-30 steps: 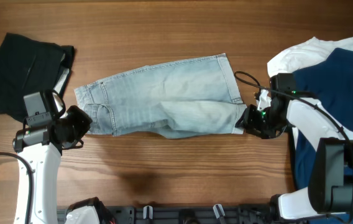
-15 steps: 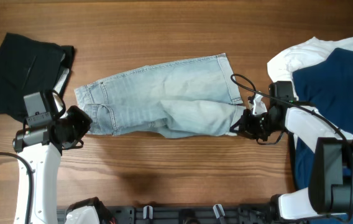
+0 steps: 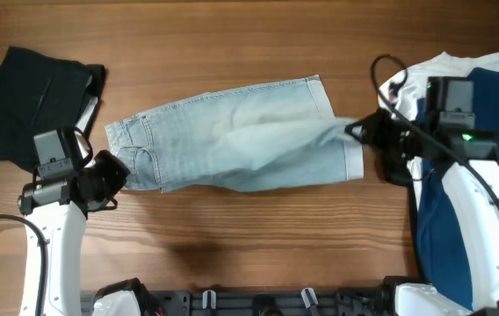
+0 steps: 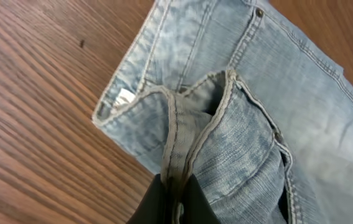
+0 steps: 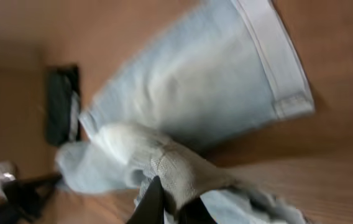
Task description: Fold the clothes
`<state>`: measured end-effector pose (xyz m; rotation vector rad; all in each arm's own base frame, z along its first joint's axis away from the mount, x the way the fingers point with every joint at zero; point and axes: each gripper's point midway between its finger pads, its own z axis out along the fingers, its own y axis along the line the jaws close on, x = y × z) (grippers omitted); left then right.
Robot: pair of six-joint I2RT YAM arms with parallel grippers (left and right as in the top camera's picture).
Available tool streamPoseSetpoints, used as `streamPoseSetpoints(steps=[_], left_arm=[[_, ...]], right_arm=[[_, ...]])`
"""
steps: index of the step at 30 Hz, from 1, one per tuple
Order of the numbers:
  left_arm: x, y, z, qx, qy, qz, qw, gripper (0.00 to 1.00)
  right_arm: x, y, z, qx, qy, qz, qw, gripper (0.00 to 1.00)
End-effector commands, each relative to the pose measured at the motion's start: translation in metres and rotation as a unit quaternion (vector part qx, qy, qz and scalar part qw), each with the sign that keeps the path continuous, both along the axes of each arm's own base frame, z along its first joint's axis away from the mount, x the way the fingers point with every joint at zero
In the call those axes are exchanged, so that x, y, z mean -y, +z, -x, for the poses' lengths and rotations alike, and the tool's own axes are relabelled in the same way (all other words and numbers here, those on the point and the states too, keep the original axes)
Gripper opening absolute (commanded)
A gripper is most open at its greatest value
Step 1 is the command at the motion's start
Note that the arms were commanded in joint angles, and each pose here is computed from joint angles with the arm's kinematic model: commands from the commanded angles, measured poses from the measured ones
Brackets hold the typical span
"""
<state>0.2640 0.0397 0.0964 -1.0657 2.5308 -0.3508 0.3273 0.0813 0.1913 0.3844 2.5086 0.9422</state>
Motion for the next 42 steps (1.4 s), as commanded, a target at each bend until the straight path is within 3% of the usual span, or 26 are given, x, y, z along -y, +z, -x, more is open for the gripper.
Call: streamPoseSetpoints(steps=[1,9,18,35,36,38,39,40,42], left_arm=[[-0.008,0.01,-0.011,0.023,-0.003,-0.027,0.999,0.04],[-0.014,0.025,-0.036,0.083,-0.003,-0.044,0.996,0.04],[-0.02,0.039,-0.058,0.132,-0.002,-0.057,0.99,0.04],[-0.026,0.021,-0.079,0.132,-0.002,-0.056,0.99,0.06],[-0.026,0.021,-0.079,0.134,-0.002,-0.056,0.989,0.06],[-0.027,0.023,-0.081,0.137,-0.001,-0.059,0.989,0.11],[-0.027,0.023,-0.082,0.139,-0.001,-0.06,0.988,0.22],[-0.027,0.024,-0.082,0.141,-0.001,-0.061,0.988,0.34],[-0.028,0.025,-0.083,0.143,-0.001,-0.061,0.988,0.44]], right_arm=[[0.005,0.017,-0.019,0.004,-0.063,-0.039,0.997,0.04],[0.007,0.007,-0.051,0.011,-0.086,-0.06,0.994,0.04],[0.007,-0.032,-0.066,-0.036,-0.094,-0.064,0.993,0.04],[-0.025,-0.092,-0.105,-0.015,-0.026,-0.063,0.998,0.05],[-0.028,-0.092,-0.109,-0.003,-0.021,-0.062,0.998,0.18],[-0.031,-0.089,-0.122,0.057,0.013,-0.04,0.998,0.79],[-0.03,-0.088,-0.125,0.068,0.016,-0.035,0.997,0.87],[-0.027,-0.088,-0.127,0.072,0.013,-0.03,0.997,0.87],[-0.02,-0.088,-0.128,0.074,0.008,-0.024,0.997,0.87]])
